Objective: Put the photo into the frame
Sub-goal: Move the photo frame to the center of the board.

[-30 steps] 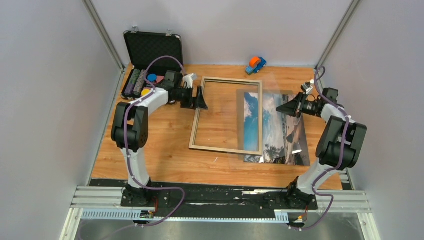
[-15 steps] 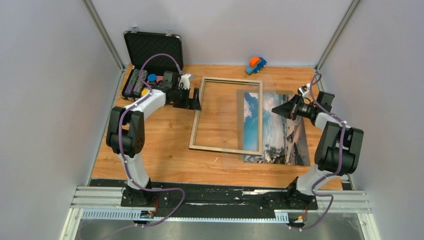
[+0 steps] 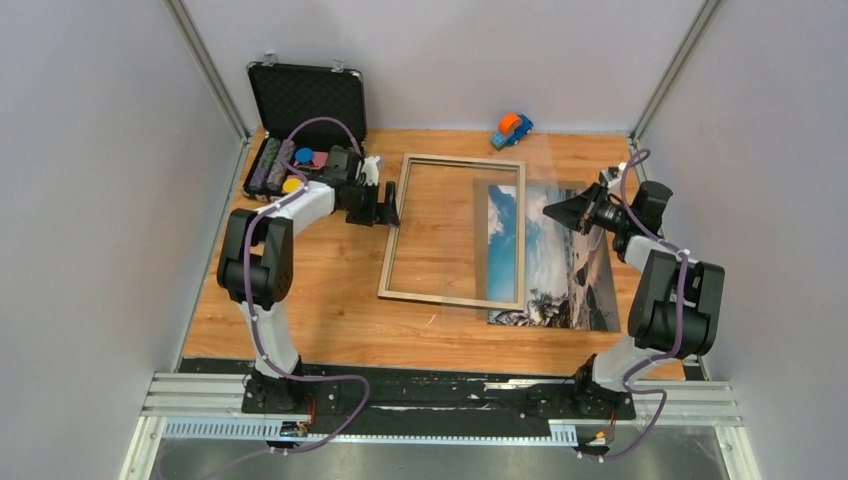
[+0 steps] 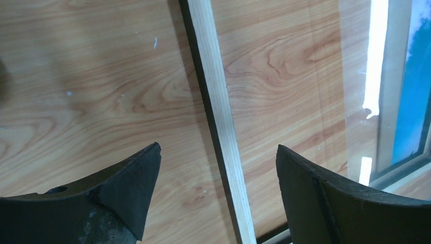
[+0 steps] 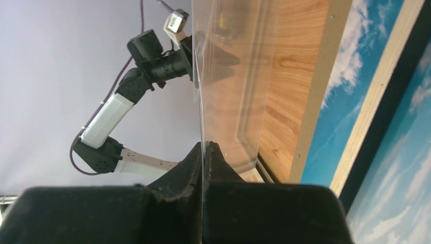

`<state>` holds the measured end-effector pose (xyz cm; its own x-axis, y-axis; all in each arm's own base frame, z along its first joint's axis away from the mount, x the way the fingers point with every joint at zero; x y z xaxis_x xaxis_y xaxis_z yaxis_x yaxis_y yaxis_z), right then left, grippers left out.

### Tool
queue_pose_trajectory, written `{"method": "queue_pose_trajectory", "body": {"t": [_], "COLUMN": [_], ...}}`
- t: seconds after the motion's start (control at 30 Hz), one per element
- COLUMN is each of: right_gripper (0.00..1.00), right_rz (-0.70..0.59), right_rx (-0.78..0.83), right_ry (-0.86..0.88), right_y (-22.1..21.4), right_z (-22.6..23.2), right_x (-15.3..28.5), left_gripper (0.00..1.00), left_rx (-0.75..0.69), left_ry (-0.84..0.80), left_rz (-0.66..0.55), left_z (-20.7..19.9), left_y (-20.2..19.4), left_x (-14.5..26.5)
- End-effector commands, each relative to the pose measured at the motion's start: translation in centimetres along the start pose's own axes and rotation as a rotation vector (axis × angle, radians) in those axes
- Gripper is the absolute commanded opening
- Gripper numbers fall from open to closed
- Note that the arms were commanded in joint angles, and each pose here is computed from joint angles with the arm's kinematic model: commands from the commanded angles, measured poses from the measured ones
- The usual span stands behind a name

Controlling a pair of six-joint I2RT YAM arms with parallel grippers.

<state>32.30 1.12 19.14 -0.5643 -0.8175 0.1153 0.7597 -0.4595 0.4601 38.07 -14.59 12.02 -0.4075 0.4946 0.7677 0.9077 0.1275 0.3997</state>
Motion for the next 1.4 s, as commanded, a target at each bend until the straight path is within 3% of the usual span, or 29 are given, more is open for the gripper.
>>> {"method": "queue_pose_trajectory", "body": {"t": [0.0, 0.6, 0.93, 1.23, 1.37], "right_gripper": [0.00, 0.00, 0.00, 0.00, 0.00], "right_rz": [-0.026, -0.076, -0.084, -0.072, -0.073], "right_rx": [0.051, 0.021, 0.030, 0.015, -0.008], "right_ry": [0.064, 0.111, 0.104, 0.098, 0.089], "right_y": [1.7, 4.0, 4.3, 3.0, 1.9], "right_z": [2.5, 3.3, 2.8, 2.1, 1.5], "right_x": [-0.9, -3.7, -4.5, -5.6, -6.0], "left_gripper": [0.88, 0.45, 0.05, 0.00, 0.11], "left_rx": [0.080, 0.211, 0.293, 0.372, 0.406], "left_ry": [-0.015, -0.030, -0.018, -0.025, -0.041], "left_rz": [0.045, 0.094, 0.108, 0.029, 0.012], "left_z": [0.7, 0.9, 0.9, 0.4, 0.0], "left_y": [-1.1, -4.9, -8.3, -9.2, -9.7], "left_x": [-1.6, -3.3, -2.5, -0.9, -0.5]}}
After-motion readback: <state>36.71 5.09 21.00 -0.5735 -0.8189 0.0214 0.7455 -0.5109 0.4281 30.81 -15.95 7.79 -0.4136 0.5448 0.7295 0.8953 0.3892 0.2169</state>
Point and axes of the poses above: each gripper's point midway between its finger pads, its own x axis back along the fingers, its own z axis along the line the jaws close on, y = z × x, the point moved 7 cm from there along x, back along the fingers, and after that the axes turned 14 degrees about x, right-handed, at the moved point
